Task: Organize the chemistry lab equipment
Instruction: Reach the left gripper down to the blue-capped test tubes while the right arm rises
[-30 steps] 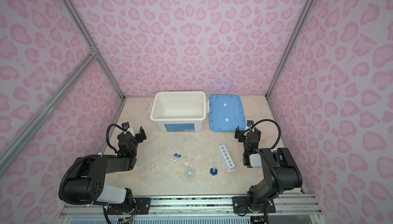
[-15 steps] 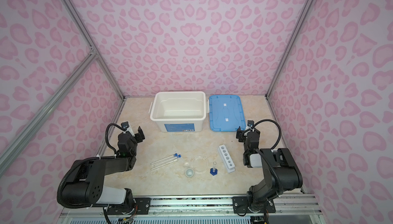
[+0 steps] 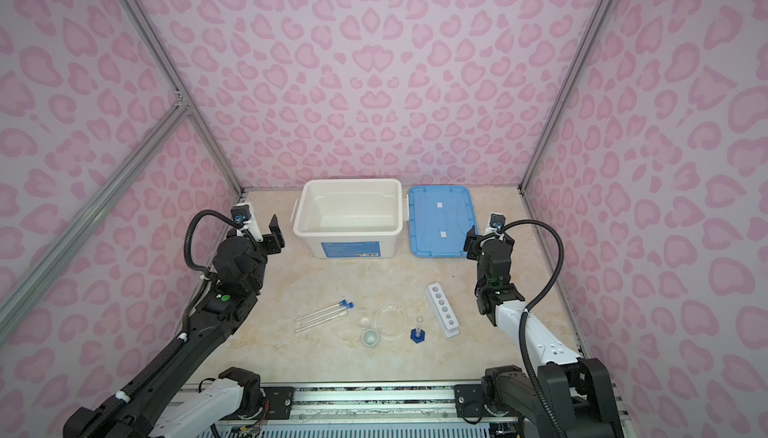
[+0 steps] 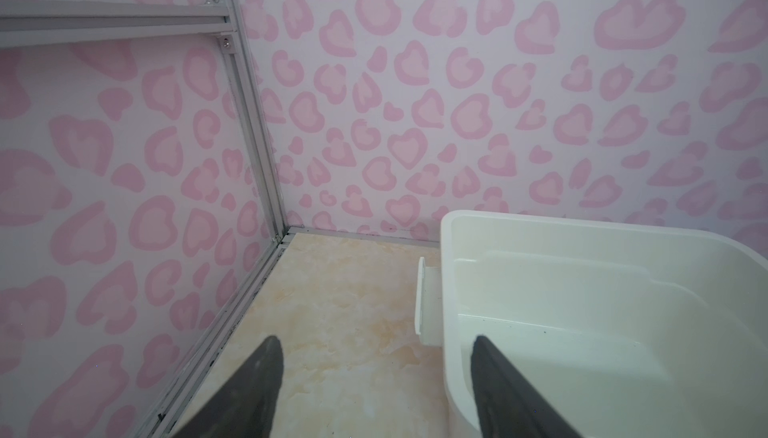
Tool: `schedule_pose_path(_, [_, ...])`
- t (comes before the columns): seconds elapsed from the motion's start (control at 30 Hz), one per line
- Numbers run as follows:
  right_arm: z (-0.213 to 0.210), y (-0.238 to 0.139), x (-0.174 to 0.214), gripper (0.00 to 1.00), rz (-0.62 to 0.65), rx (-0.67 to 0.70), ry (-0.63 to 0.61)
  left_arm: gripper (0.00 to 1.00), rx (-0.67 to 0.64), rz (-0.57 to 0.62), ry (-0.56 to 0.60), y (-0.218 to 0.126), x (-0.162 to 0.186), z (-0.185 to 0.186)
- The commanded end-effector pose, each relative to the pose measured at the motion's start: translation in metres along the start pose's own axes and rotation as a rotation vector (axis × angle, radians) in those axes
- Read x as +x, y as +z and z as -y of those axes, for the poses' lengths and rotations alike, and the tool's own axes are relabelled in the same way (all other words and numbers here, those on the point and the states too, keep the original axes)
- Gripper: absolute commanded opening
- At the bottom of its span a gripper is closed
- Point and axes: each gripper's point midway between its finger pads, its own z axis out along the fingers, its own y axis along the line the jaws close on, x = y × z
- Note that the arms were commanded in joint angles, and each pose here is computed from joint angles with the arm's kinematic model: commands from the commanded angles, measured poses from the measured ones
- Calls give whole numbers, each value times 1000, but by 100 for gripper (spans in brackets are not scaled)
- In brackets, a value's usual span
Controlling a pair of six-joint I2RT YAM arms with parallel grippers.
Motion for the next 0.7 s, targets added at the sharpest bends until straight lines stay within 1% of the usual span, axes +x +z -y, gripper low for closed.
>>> schedule_pose_path(0.0, [-15, -9, 12, 78, -108, -88, 15, 72, 241, -270, 200, -25, 49, 34])
schedule_pose_path(0.07, [-22, -14, 4, 79, -106, -131, 23, 68, 301, -379, 289, -39, 70, 39])
schedule_pose_path(0.13, [-29, -19, -5, 79, -104, -175, 28, 67, 411, -477, 390, -59, 97, 48])
schedule_pose_path(0.2, [-36, -22, -11, 79, -105, -217, 29, 67, 487, -541, 463, -76, 117, 56])
schedule_pose_path(0.27, [-41, -24, -16, 79, -100, -244, 31, 67, 524, -579, 510, -85, 133, 58])
schedule_pose_path(0.33, [-44, -25, -18, 79, -100, -258, 32, 67, 577, -606, 532, -91, 144, 66])
schedule_pose_path(0.43, [-49, -25, -16, 79, -105, -286, 49, 63, 587, -667, 563, -89, 163, 70])
schedule_pose_path(0.53, [-50, -24, -9, 80, -107, -292, 73, 62, 622, -707, 637, -91, 185, 82])
schedule_pose_path(0.67, [-53, -19, 4, 79, -143, -301, 85, 64, 679, -774, 723, -96, 210, 93])
